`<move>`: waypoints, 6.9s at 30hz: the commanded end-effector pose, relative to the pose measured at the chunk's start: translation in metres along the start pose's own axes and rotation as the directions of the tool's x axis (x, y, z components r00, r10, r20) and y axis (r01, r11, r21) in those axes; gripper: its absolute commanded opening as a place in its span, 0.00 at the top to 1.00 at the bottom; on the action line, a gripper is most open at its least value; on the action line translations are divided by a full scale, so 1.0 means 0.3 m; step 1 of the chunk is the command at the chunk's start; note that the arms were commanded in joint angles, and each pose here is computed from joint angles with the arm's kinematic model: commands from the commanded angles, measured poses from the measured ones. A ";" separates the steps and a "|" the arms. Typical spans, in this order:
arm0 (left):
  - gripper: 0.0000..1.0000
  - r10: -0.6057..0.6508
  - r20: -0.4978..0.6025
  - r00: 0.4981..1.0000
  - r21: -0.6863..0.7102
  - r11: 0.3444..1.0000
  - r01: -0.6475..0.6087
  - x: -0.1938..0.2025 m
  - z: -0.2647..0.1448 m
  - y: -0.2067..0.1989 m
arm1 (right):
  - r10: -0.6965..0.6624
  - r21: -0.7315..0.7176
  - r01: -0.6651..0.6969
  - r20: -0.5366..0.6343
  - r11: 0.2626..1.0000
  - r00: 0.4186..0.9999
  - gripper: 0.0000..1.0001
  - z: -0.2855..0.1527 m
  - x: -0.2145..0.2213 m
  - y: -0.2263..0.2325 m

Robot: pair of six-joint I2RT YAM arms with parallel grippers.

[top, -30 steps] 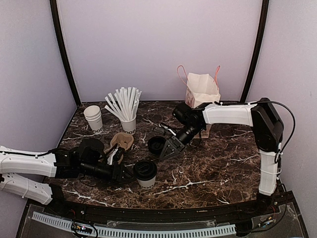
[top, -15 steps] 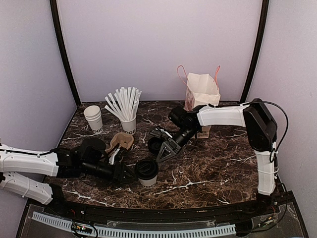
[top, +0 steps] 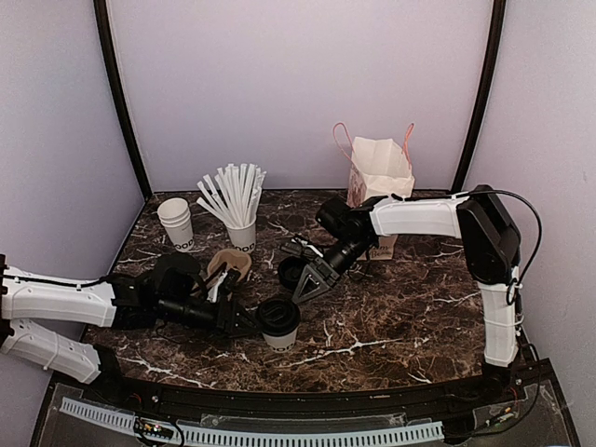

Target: Pack the takeout coffee

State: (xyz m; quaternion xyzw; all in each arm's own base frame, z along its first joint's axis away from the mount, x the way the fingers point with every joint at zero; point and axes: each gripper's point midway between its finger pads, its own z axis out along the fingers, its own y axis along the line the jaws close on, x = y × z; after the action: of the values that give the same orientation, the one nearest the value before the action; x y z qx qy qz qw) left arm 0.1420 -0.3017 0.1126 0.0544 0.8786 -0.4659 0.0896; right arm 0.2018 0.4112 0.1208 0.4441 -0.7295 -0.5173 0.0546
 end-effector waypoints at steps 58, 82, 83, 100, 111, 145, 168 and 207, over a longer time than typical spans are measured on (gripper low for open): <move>0.15 0.573 0.337 0.748 -0.535 0.769 -0.348 -0.443 -0.298 -0.079 | -0.583 0.540 0.581 -0.192 0.609 0.790 0.16 -0.177 -0.184 0.149; 0.17 0.497 0.431 0.753 -0.528 0.816 -0.236 -0.396 -0.381 -0.017 | -0.573 0.356 0.696 -0.398 0.623 0.716 0.09 0.101 -0.060 0.146; 0.17 0.494 0.431 0.755 -0.527 0.817 -0.233 -0.395 -0.379 -0.015 | -0.574 0.356 0.697 -0.397 0.622 0.716 0.09 0.101 -0.062 0.149; 0.18 0.495 0.414 0.764 -0.537 0.811 -0.234 -0.389 -0.365 0.004 | -0.569 0.360 0.715 -0.435 0.600 0.697 0.16 0.100 -0.029 0.152; 0.18 0.489 0.403 0.774 -0.540 0.809 -0.230 -0.384 -0.357 0.016 | -0.543 0.386 0.723 -0.483 0.573 0.688 0.15 0.105 -0.021 0.122; 0.18 0.574 0.331 0.749 -0.551 0.762 -0.340 -0.502 -0.288 -0.121 | -0.168 0.831 0.241 -0.180 0.501 0.969 0.29 -0.765 0.320 -0.048; 0.18 0.550 0.349 0.759 -0.536 0.781 -0.320 -0.464 -0.316 -0.097 | 0.025 0.922 -0.233 0.237 0.308 0.971 0.14 -1.362 0.510 -0.347; 0.30 0.541 0.284 0.792 -0.400 0.817 -0.415 -0.410 -0.251 -0.168 | -0.421 0.904 0.382 -0.274 0.195 0.864 0.27 -1.068 -0.172 0.051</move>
State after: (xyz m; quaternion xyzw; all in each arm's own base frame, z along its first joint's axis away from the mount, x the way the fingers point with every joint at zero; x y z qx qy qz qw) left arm 0.2490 -0.2725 0.2229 0.1706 0.8612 -0.2785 0.3894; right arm 0.3940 0.2173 0.2677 0.5542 -0.7695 -0.0179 -0.3170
